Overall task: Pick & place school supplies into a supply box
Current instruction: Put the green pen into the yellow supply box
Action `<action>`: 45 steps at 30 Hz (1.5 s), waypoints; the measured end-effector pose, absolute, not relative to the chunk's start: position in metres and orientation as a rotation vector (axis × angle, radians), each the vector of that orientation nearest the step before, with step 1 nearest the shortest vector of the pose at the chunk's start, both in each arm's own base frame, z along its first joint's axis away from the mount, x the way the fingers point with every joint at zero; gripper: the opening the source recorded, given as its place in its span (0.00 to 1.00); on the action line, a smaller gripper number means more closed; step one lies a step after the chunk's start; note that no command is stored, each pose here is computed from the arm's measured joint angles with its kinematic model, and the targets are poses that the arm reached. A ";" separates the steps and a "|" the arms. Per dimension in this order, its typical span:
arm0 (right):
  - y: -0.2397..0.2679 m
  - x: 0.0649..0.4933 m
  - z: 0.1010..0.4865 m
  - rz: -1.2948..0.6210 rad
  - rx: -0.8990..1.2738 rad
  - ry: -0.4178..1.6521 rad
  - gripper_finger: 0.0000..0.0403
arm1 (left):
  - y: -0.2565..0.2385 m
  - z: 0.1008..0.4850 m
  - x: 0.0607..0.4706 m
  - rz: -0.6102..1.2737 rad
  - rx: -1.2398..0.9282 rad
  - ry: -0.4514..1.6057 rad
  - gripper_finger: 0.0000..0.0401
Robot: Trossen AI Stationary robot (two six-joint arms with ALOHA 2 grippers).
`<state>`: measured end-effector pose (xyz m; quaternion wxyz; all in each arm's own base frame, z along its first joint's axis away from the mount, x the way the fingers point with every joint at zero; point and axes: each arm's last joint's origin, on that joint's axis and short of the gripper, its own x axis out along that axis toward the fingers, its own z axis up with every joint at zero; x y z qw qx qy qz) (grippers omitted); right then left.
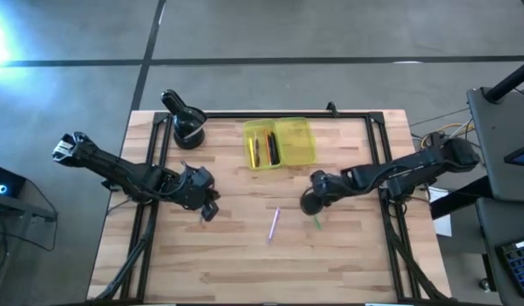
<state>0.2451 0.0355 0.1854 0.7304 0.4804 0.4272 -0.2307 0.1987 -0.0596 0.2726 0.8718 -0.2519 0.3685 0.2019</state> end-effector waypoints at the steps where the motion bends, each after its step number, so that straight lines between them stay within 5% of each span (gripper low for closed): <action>1: 0.035 0.247 0.188 -0.491 1.068 0.913 0.09 | -0.059 0.273 0.199 0.431 -0.522 0.762 0.12; 8: 0.032 0.261 0.207 -0.379 1.125 0.694 0.09 | -0.056 0.274 0.199 0.518 -0.519 0.697 0.12; 13: 0.030 0.269 0.219 -0.328 1.148 0.534 0.09 | -0.053 0.274 0.201 0.591 -0.768 0.653 0.12; 23: 0.020 0.286 0.246 -0.228 1.154 0.268 0.09 | -0.051 0.306 0.232 0.323 -1.024 0.332 0.12; 36: -0.012 0.315 0.298 -0.241 1.022 0.085 0.09 | -0.043 0.309 0.250 0.305 -1.067 0.213 0.40; 45: -0.012 0.353 0.316 -0.163 0.941 0.133 0.10 | -0.045 0.312 0.263 0.272 -1.016 0.165 0.42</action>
